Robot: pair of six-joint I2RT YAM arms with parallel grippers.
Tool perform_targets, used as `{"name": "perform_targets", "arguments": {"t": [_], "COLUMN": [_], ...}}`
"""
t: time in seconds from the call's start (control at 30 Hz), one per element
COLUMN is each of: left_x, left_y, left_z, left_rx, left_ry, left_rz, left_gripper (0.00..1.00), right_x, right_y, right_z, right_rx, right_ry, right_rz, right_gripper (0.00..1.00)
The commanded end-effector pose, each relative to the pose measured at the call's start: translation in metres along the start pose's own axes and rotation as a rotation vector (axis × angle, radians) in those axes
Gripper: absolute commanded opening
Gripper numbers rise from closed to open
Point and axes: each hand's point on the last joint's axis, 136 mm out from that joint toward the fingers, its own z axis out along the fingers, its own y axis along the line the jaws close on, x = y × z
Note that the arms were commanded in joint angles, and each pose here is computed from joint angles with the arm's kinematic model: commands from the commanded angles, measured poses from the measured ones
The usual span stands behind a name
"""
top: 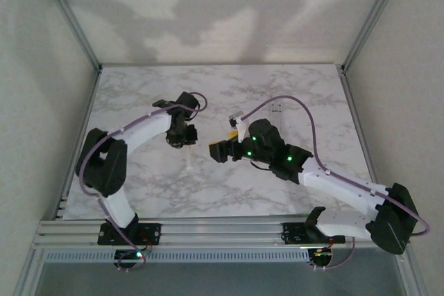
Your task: Load the batteries into the remote control
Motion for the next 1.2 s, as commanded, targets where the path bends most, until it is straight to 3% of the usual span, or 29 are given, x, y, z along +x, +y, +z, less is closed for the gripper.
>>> {"name": "perform_targets", "arguments": {"t": [0.0,0.33,1.17], "left_x": [-0.009,-0.043,-0.059], "left_y": [-0.001,-0.036,-0.073], "left_z": [0.002,0.037,0.07], "left_rx": [-0.122,-0.178,-0.167], "left_ry": [0.002,0.03,0.069], "left_rz": [0.048,0.058,0.092], "left_gripper": [0.0,0.0,0.3], "right_x": [-0.002,0.001,0.012], "right_y": [-0.015,-0.028,-0.043], "right_z": [-0.014,-0.035,-0.057], "right_rx": [0.076,0.13,0.187], "right_ry": [-0.036,-0.06,-0.086], "right_rz": [0.01,0.001,0.018], "right_gripper": [0.96,0.99,0.99]}}
